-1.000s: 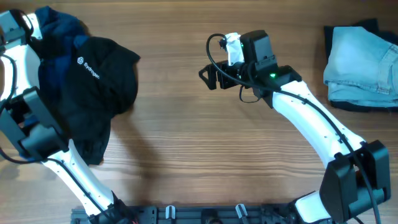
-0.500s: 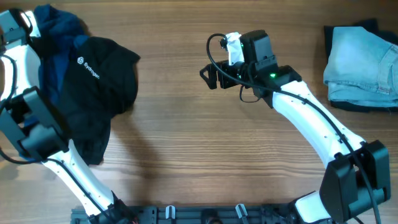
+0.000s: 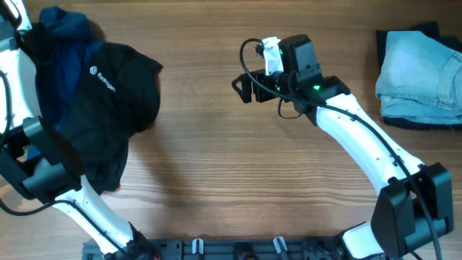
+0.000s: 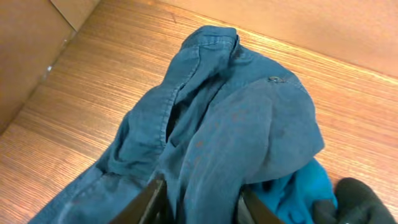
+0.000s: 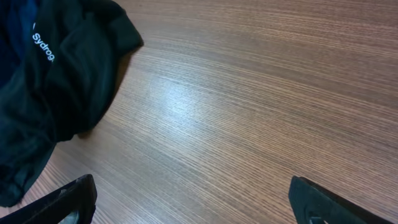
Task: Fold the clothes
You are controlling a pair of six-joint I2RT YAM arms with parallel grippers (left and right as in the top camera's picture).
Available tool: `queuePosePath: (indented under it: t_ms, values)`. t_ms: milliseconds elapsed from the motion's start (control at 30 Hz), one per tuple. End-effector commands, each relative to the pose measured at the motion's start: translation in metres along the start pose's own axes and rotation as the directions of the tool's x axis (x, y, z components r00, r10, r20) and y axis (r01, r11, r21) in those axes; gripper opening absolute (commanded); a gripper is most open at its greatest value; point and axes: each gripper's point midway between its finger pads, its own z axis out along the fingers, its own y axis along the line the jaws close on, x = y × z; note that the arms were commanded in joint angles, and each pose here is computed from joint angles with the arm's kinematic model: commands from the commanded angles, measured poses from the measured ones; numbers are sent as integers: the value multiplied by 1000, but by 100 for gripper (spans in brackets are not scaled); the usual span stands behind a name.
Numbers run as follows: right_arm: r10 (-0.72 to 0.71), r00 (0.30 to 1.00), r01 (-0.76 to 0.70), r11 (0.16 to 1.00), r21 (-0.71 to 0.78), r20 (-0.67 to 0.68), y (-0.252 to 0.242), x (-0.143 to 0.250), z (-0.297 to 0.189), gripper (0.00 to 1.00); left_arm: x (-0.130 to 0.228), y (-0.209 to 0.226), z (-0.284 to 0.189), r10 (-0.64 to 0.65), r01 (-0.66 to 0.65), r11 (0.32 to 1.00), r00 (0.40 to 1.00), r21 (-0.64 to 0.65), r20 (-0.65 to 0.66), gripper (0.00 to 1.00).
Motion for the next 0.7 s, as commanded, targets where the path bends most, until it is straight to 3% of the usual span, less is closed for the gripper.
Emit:
queuePosePath:
  t_ms: [0,200,367,533,667]
  values:
    - [-1,1000,1,1000,6,20,1,-8,-2,100,3,-6,4,-1,2,1000,1000,30,-9,4]
    - [-1,1000,1,1000,6,19,1,-8,-2,99,-8,-11,-9,-12,10,998,1000,55,20,4]
    - [-1,1000,0,1000,6,19,1,-8,-2,100,-41,-10,-62,-25,19,999,993,51,116,4]
    - [-1,1000,1,1000,6,19,1,-8,-2,99,-86,-24,-151,-8,-11,998,958,65,286,4]
    - [-1,1000,1,1000,20,25,-3,-9,-3,99,-117,-51,-241,11,-62,993,891,98,454,4]
